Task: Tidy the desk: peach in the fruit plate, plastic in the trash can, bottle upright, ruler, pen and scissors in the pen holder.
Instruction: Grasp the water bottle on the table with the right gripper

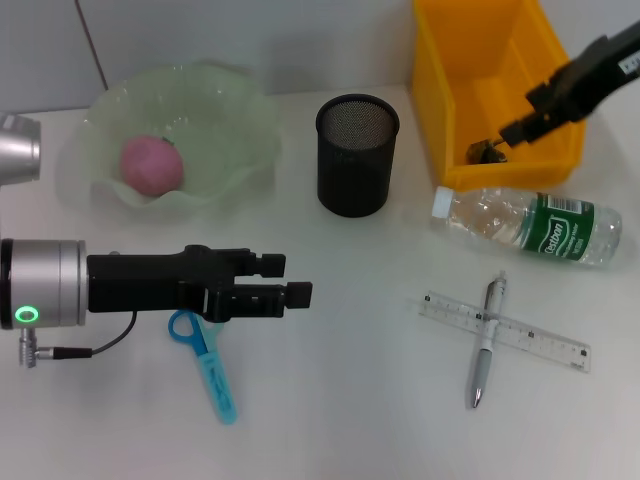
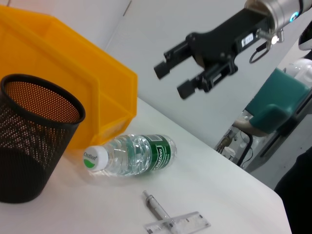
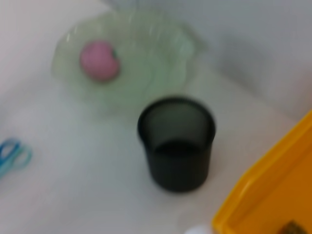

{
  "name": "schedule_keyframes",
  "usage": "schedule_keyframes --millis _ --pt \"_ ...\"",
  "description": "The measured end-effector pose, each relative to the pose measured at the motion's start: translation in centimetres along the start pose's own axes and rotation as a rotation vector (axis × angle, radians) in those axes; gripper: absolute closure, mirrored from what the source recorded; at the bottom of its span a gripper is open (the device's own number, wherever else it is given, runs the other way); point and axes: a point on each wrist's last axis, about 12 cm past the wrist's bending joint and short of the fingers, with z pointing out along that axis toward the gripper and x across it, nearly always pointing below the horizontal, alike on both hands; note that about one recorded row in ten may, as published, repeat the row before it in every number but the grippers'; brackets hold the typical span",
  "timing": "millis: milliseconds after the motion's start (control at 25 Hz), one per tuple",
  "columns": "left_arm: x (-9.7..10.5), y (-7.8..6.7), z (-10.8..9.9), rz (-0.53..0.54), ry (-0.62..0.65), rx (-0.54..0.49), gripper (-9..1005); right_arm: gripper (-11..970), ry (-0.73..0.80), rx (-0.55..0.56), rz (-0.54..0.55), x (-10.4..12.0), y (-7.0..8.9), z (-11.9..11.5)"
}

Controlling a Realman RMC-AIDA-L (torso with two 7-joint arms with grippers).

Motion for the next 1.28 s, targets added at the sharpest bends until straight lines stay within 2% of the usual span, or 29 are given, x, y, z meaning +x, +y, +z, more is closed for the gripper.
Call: schedule_keyframes --millis 360,800,1040,1280 --pt "-0.3 0.1 -0.4 -0.021 -0.046 -0.010 270 208 0.185 0.001 -0.131 1.0 -0.5 0.9" --pt "-0.1 0.2 -1.0 -0.046 -0.088 -0.021 270 195 0.375 0.044 -0.270 1.9 -0.2 4.7" --pt "-0.1 0.2 -1.0 -0.048 -0.097 -0.023 270 188 0.383 0.061 -0.286 2.1 0.1 5.5" --pt "0.1 0.2 -1.0 -0.049 -0.100 -0.025 270 181 0.256 0.071 -0.279 1.9 0.9 4.0"
